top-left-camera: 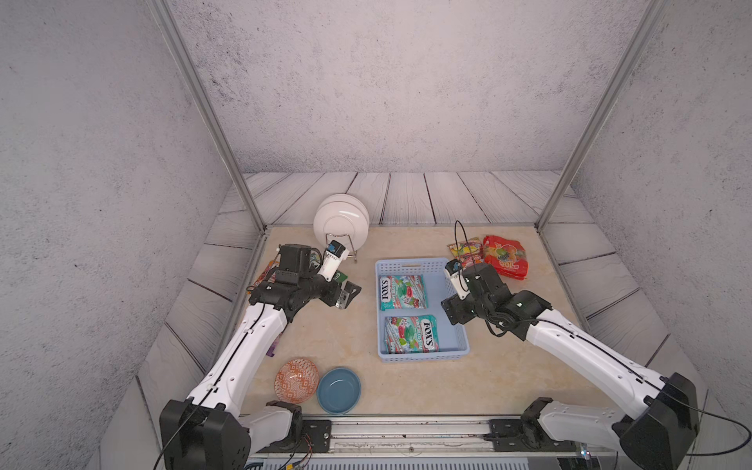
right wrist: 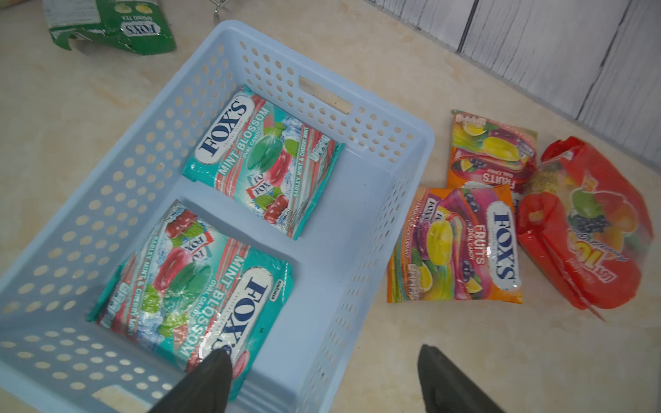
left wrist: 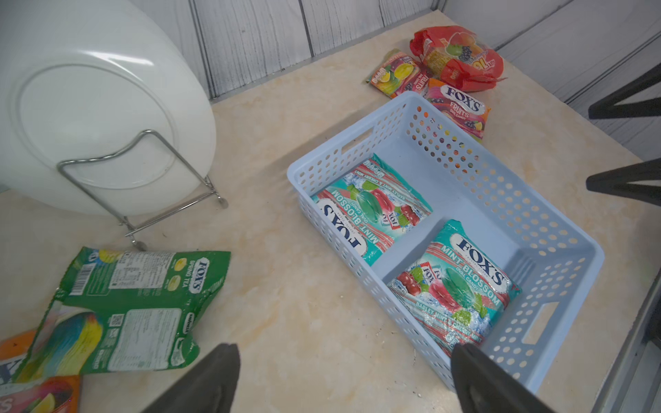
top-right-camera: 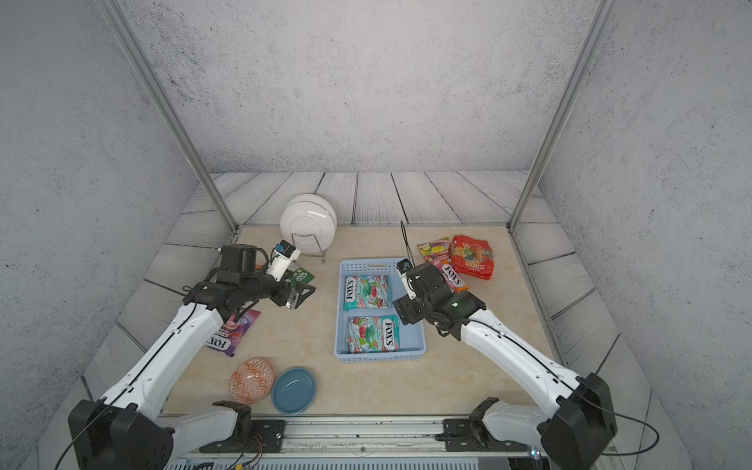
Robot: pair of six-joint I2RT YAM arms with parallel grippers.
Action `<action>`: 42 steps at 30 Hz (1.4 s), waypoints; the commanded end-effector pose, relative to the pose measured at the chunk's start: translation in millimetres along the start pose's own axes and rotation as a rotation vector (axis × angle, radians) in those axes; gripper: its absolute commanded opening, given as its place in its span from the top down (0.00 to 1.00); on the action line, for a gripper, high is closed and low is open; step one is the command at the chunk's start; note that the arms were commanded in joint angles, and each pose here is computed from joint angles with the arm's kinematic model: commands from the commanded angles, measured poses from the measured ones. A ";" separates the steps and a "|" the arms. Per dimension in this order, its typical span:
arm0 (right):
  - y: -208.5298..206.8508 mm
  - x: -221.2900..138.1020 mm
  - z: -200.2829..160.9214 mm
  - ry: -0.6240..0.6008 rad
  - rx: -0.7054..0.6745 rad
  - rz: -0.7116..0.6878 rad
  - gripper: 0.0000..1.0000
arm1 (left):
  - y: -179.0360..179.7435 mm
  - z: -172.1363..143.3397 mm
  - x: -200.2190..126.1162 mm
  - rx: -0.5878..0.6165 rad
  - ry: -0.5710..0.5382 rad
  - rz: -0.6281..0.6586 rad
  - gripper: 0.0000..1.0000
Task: Put the candies in the basket
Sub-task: Adjust the candy in the basket.
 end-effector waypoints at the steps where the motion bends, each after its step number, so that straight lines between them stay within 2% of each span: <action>1: 16.6 14.7 -14.7 0.137 0.132 0.094 0.16 | 6.4 7.9 -12.1 -0.014 -0.054 0.010 0.02; 10: 41.7 60.3 -36.7 0.364 0.240 0.190 0.32 | 25.7 13.0 -25.1 -0.094 -0.101 0.076 0.01; 17: 48.4 85.4 -59.4 0.469 0.270 0.195 0.38 | 28.9 10.0 -26.2 -0.117 -0.114 0.087 0.02; 28: 65.4 121.8 -78.2 0.539 0.299 0.270 0.41 | 28.6 11.2 -29.2 -0.112 -0.136 0.092 0.02; 31: 68.7 125.5 -79.4 0.567 0.306 0.280 0.45 | 32.1 11.2 -31.7 -0.124 -0.123 0.118 0.02; 34: 76.2 128.4 -78.4 0.542 0.305 0.319 0.46 | 37.4 11.2 -31.3 -0.128 -0.139 0.153 0.02; 37: 77.6 130.3 -78.5 0.568 0.295 0.319 0.47 | 44.6 12.6 -33.1 -0.170 -0.136 0.192 0.02; 42: 82.3 129.2 -74.3 0.533 0.287 0.348 0.47 | 45.7 18.7 -36.6 -0.215 -0.160 0.193 0.02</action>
Point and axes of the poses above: each gripper's point midway between its finger pads, its own x axis out along the fingers, its own y axis along the line the jaws close on, z = x × y, the point moved 3 cm from there along -x, back along the fingers, and after that the axes turned 1 degree about -x, right-handed, at the moved point
